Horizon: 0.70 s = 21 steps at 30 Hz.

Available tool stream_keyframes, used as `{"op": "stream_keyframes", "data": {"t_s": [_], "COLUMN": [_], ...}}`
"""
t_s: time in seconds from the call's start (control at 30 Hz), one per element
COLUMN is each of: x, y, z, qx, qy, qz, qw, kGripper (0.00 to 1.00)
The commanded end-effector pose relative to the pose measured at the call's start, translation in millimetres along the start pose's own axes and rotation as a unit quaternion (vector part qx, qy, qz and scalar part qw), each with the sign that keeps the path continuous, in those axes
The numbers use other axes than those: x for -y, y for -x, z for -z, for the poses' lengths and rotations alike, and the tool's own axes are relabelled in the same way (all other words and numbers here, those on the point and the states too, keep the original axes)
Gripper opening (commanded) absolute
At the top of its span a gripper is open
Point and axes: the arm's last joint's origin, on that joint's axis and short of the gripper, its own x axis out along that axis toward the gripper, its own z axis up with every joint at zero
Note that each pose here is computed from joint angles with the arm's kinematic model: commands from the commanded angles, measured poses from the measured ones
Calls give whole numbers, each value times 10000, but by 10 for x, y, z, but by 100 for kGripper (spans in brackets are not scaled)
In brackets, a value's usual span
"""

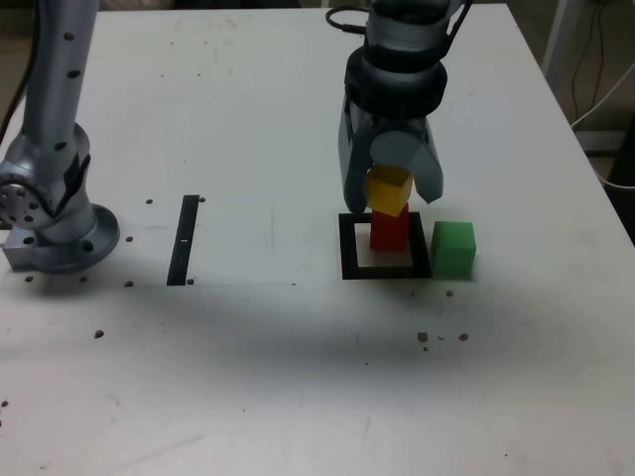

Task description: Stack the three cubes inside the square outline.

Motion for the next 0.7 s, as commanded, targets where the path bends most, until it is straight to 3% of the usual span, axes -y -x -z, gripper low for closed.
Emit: {"op": "stream_keyframes", "data": {"t_s": [0.0, 0.17, 0.67], "x": [19, 32, 68], "y": [12, 11, -176], "z": [-2, -30, -124], "qx": [37, 59, -49], "qy": [146, 416, 468], "qz": [12, -9, -9], "qw": [9999, 9991, 9989], "kGripper": [32, 32, 32]}}
